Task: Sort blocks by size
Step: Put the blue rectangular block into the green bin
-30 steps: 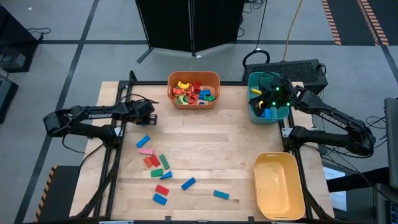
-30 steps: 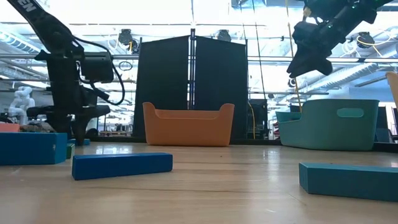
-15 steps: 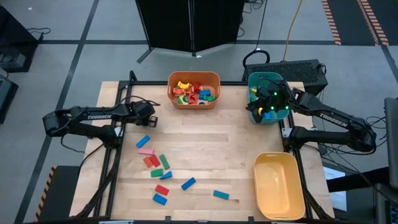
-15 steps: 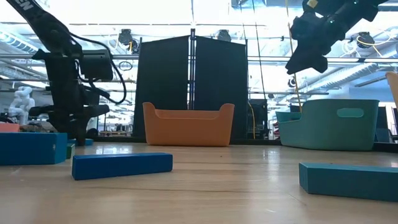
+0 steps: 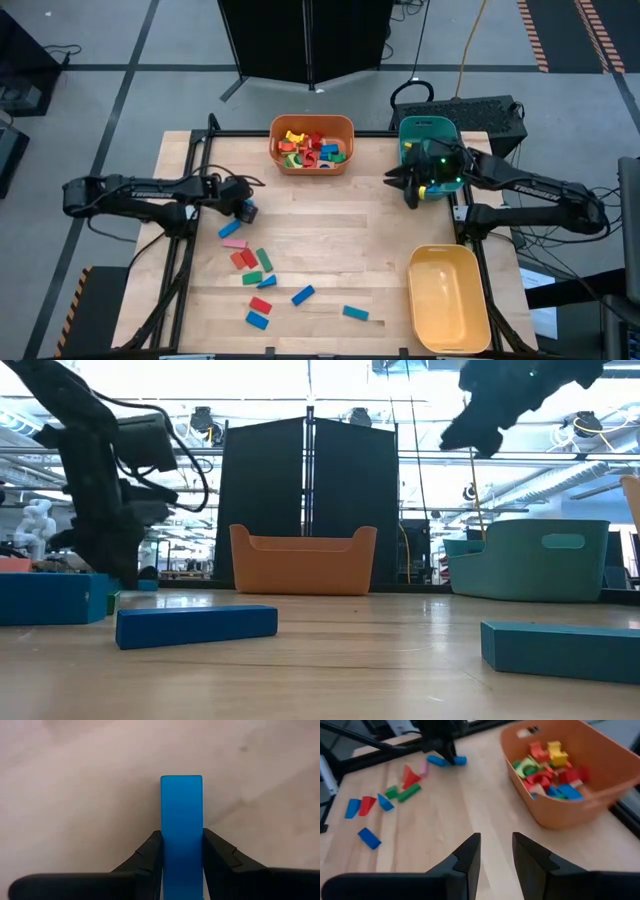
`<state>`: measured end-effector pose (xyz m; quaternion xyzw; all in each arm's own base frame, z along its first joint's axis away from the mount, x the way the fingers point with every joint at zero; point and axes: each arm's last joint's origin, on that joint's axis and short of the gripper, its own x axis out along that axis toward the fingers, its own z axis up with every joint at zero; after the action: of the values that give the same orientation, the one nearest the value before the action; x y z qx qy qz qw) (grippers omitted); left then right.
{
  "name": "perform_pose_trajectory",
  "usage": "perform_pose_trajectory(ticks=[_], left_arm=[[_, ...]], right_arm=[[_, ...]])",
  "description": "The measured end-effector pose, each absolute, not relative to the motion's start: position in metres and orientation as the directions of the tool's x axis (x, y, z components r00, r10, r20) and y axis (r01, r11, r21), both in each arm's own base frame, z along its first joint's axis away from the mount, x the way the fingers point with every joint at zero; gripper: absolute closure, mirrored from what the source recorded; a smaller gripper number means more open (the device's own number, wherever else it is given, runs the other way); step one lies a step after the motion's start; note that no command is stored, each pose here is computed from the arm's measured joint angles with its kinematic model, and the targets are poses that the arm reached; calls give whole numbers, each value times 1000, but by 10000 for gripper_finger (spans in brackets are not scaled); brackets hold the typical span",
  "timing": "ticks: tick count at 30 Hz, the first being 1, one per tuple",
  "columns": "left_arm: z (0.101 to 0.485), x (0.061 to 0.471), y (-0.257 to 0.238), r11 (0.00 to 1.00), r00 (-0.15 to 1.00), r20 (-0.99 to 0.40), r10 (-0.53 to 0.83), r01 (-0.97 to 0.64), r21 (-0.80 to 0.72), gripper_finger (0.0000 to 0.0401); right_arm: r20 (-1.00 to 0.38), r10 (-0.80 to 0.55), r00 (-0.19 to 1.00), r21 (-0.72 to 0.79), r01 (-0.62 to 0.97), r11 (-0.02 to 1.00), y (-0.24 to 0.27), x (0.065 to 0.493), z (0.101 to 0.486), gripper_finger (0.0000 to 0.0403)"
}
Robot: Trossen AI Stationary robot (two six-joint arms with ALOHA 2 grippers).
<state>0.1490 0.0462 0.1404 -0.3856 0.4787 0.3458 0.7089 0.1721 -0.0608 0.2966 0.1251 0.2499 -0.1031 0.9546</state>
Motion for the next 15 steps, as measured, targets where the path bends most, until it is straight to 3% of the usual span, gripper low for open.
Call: perform_pose_trajectory(ticks=[6,15], left_arm=[[144,160,35,537,404,-911,78,-788,-303,310],[155,180,24,644,592,-806,8,-619,-449,307]], right_arm=[[-502,-71,862,137,160,978,-53,193,290,303],[-594,31,804,11,-30,999,-43,246,249,303]])
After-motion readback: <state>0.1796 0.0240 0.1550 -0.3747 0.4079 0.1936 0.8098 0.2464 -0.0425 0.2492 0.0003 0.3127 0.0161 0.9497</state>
